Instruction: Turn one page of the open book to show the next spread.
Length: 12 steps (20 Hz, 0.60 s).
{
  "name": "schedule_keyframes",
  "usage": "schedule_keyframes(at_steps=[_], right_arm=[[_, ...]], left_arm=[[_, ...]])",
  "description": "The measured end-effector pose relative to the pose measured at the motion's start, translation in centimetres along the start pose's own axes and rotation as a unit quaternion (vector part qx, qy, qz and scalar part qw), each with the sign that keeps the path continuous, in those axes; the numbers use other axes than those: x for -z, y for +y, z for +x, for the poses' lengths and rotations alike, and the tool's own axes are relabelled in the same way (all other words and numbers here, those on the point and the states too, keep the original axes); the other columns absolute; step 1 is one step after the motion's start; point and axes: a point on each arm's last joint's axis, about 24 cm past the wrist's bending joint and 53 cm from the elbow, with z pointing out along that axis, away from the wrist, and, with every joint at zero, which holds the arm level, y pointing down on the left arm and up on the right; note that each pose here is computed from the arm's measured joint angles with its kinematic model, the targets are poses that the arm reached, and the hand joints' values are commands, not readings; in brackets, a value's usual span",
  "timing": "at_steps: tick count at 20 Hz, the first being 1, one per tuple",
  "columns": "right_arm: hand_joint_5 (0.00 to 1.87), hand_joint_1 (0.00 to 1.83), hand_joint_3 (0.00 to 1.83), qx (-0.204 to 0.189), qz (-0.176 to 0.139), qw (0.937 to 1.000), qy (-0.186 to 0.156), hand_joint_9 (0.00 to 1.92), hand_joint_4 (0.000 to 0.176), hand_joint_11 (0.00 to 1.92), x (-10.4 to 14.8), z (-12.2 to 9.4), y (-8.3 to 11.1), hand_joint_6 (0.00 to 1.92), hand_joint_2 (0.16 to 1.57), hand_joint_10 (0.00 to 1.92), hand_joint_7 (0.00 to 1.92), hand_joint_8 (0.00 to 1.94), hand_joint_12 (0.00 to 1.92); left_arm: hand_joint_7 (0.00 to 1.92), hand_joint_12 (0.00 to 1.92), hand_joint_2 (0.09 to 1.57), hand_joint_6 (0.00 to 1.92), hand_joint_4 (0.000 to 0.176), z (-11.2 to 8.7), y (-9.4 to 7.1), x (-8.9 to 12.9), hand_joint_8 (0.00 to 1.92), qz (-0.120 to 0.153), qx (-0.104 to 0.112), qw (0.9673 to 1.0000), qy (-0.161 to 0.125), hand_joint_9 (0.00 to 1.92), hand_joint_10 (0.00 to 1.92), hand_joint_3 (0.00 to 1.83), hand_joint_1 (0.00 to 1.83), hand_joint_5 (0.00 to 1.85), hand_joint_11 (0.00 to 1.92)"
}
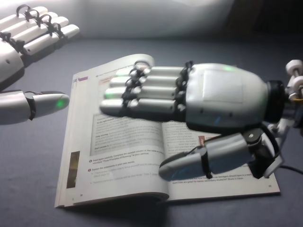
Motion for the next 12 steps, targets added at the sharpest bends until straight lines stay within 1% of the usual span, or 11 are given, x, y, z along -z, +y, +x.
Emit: schedule_keyframes(at_steps=[2, 3, 4, 6, 7, 8, 9, 11, 12], right_arm=[[0.0, 0.0, 0.01, -0.003, 0.022, 0.9997, -0.011, 0.0, 0.0, 0.0, 1.4, -0.1, -0.9, 0.0, 1.25, 0.0, 0.0, 0.0, 0.0], [0.0, 0.0, 0.01, 0.009, 0.043, 0.9989, -0.015, 0.0, 0.0, 0.0, 2.6, -0.4, -1.8, 0.0, 1.25, 0.0, 0.0, 0.0, 0.0], [0.0, 0.0, 0.01, 0.012, 0.066, 0.9974, -0.026, 0.0, 0.0, 0.0, 3.9, -1.2, -2.7, 0.0, 1.25, 0.0, 0.0, 0.0, 0.0], [0.0, 0.03, 0.01, 0.007, 0.109, 0.992, -0.063, 0.0, 0.0, 0.0, 6.5, -3.3, -4.5, 0.0, 1.26, 0.0, 0.0, 0.0, 0.0], [0.0, 0.03, 0.01, 0.001, 0.13, 0.9883, -0.08, 0.0, 0.0, 0.0, 7.7, -4.0, -5.5, 0.0, 1.26, 0.0, 0.0, 0.0, 0.0], [0.0, 0.01, 0.0, -0.001, 0.146, 0.9855, -0.086, 0.0, 0.0, 0.0, 8.5, -4.0, -6.2, 0.0, 1.24, 0.0, 0.0, 0.0, 0.0], [0.0, 0.0, 0.0, -0.003, 0.154, 0.9842, -0.087, 0.0, 0.0, 0.0, 8.8, -3.8, -6.6, 0.0, 1.23, 0.0, 0.0, 0.0, 0.0], [0.0, 0.0, 0.0, -0.002, 0.172, 0.981, -0.09, 0.0, 0.0, 0.0, 9.8, -3.5, -7.2, 0.0, 1.23, 0.0, 0.0, 0.0, 0.0], [0.0, 0.0, 0.0, -0.003, 0.181, 0.9786, -0.099, 0.0, 0.0, 0.0, 10.5, -3.9, -7.5, 0.0, 1.24, 0.0, 0.0, 0.0, 0.0]], left_arm=[[0.0, 0.0, 1.28, 0.0, 0.0, -0.2, -0.3, 0.0, 0.0, 0.005, 0.001, 1.0, -0.005, 0.0, 0.0, 0.01, 0.0, 0.0, 0.0], [0.0, 0.0, 1.28, 0.0, 0.0, 0.0, -0.3, 0.1, 0.0, 0.004, 0.005, 1.0, -0.005, 0.0, 0.0, 0.01, 0.0, 0.0, 0.0], [0.0, 0.0, 1.27, 0.0, 0.0, 0.2, -0.4, 0.2, 0.0, 0.005, 0.005, 1.0, -0.002, 0.0, 0.0, 0.01, 0.0, 0.0, 0.0], [0.0, 0.0, 1.25, 0.0, 0.0, 0.5, -0.6, 0.5, 0.0, 0.008, 0.001, 1.0, 0.004, 0.0, 0.0, 0.0, 0.0, 0.0, 0.0], [0.0, 0.0, 1.25, 0.0, 0.0, 0.5, -0.8, 0.5, 0.0, 0.009, 0.006, 0.9999, 0.002, 0.0, 0.0, 0.0, 0.0, 0.0, 0.0], [0.0, 0.0, 1.28, 0.0, 0.0, 0.6, -1.0, 0.6, 0.0, 0.014, 0.004, 0.9999, 0.004, 0.0, 0.0, 0.01, 0.0, 0.0, 0.0], [0.0, 0.0, 1.3, 0.0, 0.0, 0.7, -1.2, 0.7, 0.0, 0.017, 0.002, 0.9998, 0.007, 0.0, 0.0, 0.01, 0.0, 0.0, 0.0], [0.0, 0.0, 1.29, 0.0, 0.0, 1.3, -1.5, 0.9, 0.0, 0.022, 0.006, 0.9996, 0.014, 0.0, 0.0, 0.01, 0.0, 0.0, 0.0], [0.0, 0.0, 1.27, 0.0, 0.0, 1.5, -1.6, 1.0, 0.0, 0.024, 0.006, 0.9995, 0.018, 0.0, 0.0, 0.0, 0.0, 0.0, 0.0]])
